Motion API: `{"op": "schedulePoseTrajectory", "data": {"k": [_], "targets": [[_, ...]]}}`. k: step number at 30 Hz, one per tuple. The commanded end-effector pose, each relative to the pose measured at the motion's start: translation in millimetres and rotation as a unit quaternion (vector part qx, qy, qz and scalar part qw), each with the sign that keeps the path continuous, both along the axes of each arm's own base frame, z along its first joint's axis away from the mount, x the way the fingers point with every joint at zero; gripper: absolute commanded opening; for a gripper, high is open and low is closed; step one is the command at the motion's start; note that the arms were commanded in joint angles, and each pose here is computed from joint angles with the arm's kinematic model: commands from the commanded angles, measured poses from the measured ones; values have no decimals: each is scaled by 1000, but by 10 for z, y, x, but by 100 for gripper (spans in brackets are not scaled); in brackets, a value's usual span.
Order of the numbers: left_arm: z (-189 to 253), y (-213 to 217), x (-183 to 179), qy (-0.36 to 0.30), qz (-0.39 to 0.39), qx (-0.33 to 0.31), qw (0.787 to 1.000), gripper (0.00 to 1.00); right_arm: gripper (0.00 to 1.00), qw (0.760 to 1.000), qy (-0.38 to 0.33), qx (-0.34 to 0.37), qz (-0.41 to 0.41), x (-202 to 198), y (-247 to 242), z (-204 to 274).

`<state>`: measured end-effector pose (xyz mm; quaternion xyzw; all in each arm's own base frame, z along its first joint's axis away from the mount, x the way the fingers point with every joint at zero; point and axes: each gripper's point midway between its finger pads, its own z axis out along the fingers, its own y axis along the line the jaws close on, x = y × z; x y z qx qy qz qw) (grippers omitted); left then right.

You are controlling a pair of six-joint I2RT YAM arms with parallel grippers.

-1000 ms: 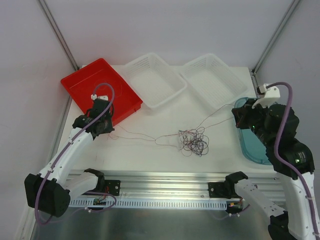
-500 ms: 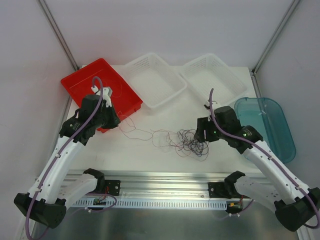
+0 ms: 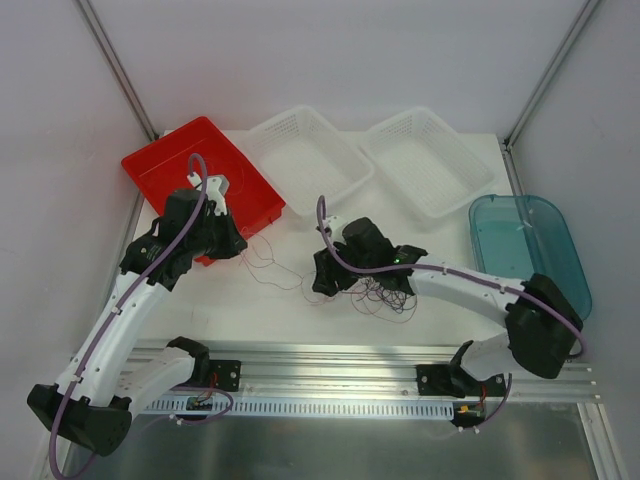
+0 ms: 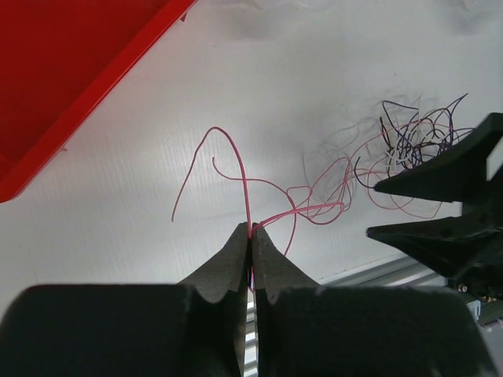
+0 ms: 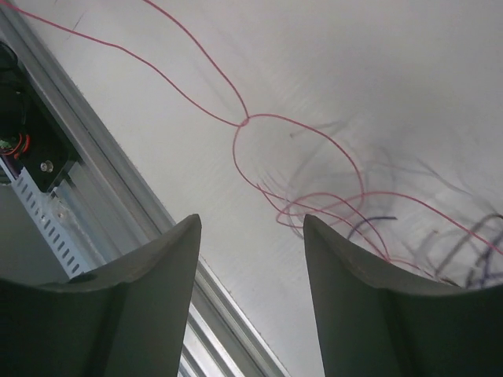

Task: Untangle the cables

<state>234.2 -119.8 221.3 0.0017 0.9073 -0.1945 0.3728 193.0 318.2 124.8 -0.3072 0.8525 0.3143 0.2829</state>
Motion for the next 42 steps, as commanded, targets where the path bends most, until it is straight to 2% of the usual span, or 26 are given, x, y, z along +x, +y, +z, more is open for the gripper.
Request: {"op": "schedulePoseTrajectory", "data": {"k": [1, 4, 12, 13, 16, 19, 23, 24, 25, 30, 35, 40, 42], "targets": [[107, -81, -66, -3, -10, -26, 1000, 0, 57, 996, -11, 78, 42, 20, 503, 146], [146, -74, -79, -10, -9, -28, 1000, 0, 53, 996, 12, 72, 56, -25, 667, -118], [150, -50, -83, -13, -1, -28, 1000, 0, 47, 994, 37, 79, 66, -70, 958, -448], [139, -41, -77, -13, 1, -25, 1000, 0, 43, 994, 37, 78, 66, -79, 974, -461], [64, 55, -35, -12, 23, -4, 1000, 0, 16, 994, 35, 84, 67, -130, 939, -361], [-69, 266, 61, -12, 70, 45, 996, 0, 1, 994, 12, 79, 70, -184, 756, -103], [-222, 480, 176, -2, 110, 104, 988, 0, 1, 996, -36, 56, 66, -271, 349, 314], [-252, 525, 199, 1, 118, 117, 986, 0, 1, 996, -45, 31, 76, -321, 189, 324], [-304, 590, 235, 7, 131, 135, 982, 0, 1, 994, -70, 50, 72, -334, 67, 593], [-427, 772, 323, 27, 162, 174, 971, 0, 1, 993, -109, 45, 32, -369, -613, 1047], [-458, 908, 391, 36, 181, 198, 963, 0, 1, 978, -188, 63, -59, -279, -1308, 1619], [-369, 942, 435, 26, 187, 198, 962, 0, 1, 966, -209, 20, -151, -215, -1816, 1739], [-348, 1024, 445, 23, 195, 215, 957, 0, 1, 954, -230, 28, -188, -217, -1975, 1878]]}}
